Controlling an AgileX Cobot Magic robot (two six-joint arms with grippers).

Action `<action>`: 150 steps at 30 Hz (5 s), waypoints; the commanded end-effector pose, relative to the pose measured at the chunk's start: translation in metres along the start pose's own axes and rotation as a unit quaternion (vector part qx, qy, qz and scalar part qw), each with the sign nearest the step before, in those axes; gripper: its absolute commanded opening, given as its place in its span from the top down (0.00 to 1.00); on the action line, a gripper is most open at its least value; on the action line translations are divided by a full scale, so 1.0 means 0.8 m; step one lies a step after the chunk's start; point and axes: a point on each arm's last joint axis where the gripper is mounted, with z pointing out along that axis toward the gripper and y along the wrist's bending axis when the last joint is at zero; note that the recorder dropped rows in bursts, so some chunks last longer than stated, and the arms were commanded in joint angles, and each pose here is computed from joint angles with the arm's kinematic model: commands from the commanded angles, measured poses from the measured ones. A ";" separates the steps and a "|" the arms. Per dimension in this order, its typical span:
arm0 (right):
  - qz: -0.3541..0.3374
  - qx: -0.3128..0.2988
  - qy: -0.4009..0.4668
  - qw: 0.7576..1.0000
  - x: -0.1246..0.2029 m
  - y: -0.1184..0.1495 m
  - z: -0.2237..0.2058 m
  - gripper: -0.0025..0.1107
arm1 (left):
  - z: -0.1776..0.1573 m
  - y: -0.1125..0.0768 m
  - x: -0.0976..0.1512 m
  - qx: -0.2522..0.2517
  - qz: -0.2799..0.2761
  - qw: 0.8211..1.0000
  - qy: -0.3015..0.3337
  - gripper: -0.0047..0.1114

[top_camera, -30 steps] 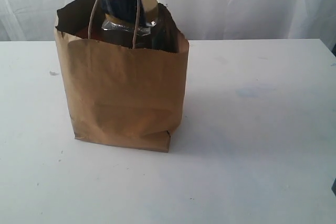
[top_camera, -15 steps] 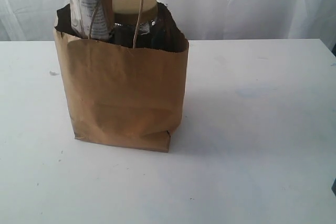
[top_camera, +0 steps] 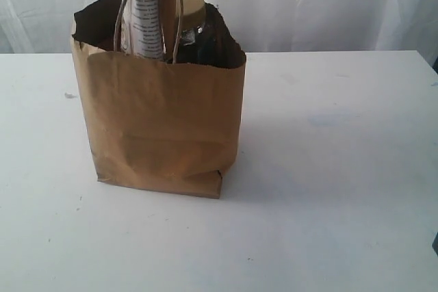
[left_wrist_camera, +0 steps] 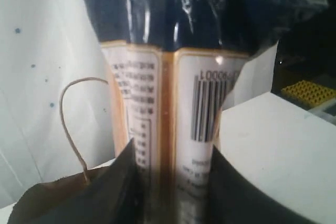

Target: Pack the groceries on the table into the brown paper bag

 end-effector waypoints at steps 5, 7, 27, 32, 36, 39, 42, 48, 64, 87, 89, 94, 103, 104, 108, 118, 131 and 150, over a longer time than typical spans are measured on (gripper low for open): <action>0.001 0.000 0.000 1.000 0.001 0.000 0.000 0.98 | 0.027 -0.007 0.021 0.012 0.036 0.999 0.027 0.96; 0.004 0.000 0.000 1.000 0.001 0.000 0.000 0.98 | 0.032 -0.008 0.026 0.012 0.035 0.999 0.034 0.96; 0.002 0.000 0.000 1.000 0.001 0.000 0.000 0.98 | 0.038 -0.009 0.034 0.011 -0.036 0.998 0.051 0.45; 0.002 0.000 0.000 1.000 0.001 0.000 0.000 0.98 | 0.038 -0.009 0.034 0.011 -0.039 0.998 0.051 0.43; 0.002 0.000 0.000 1.000 0.001 0.000 0.000 0.98 | 0.038 -0.008 0.035 0.005 -0.037 0.998 0.053 0.43; 0.002 0.000 0.000 1.000 0.001 0.000 0.000 0.98 | 0.038 -0.006 0.035 -0.003 -0.037 0.998 0.055 0.43; 0.004 0.000 0.000 1.000 0.001 0.000 0.000 0.98 | 0.037 -0.006 0.035 -0.003 -0.028 0.998 0.054 0.43; 0.003 0.000 0.000 1.000 0.001 0.000 0.000 0.98 | 0.003 0.009 0.003 -0.042 -0.025 0.999 0.017 0.43; 0.013 0.000 0.000 1.000 0.001 0.000 0.000 0.98 | -0.105 0.121 -0.002 -0.396 0.199 0.887 0.128 0.43; 0.013 0.000 0.000 1.000 0.001 0.000 0.000 0.98 | -0.206 0.124 0.179 -0.316 -0.098 0.942 0.060 0.96; 0.013 0.000 0.000 1.000 0.001 0.000 0.000 0.98 | -0.207 0.107 0.172 -0.253 -0.063 0.964 0.053 0.96; 0.013 0.000 0.000 1.000 0.001 0.000 0.000 0.98 | -0.209 0.064 0.164 -0.088 -0.058 0.994 0.041 0.96; 0.013 0.000 0.000 1.000 0.001 0.000 0.000 0.98 | -0.219 0.071 0.198 -0.044 0.322 0.917 0.230 0.96; 0.013 0.000 0.000 1.000 0.001 0.000 0.000 0.98 | -0.223 0.074 0.204 -0.033 0.382 0.885 0.265 0.96; 0.013 0.000 0.000 1.000 0.001 0.000 0.000 0.98 | -0.230 0.084 0.213 -0.024 0.482 0.815 0.320 0.96; 0.013 0.000 0.000 1.000 0.001 0.000 0.000 0.98 | -0.222 0.099 0.170 -0.180 0.496 0.830 0.180 0.96; 0.014 0.000 0.000 1.000 0.001 0.000 0.000 0.98 | -0.312 0.082 0.098 -0.455 0.435 0.773 -0.073 0.96; 0.015 0.000 0.000 1.000 0.001 0.000 0.000 0.98 | -0.308 0.068 0.173 -0.392 0.104 0.911 -0.075 0.96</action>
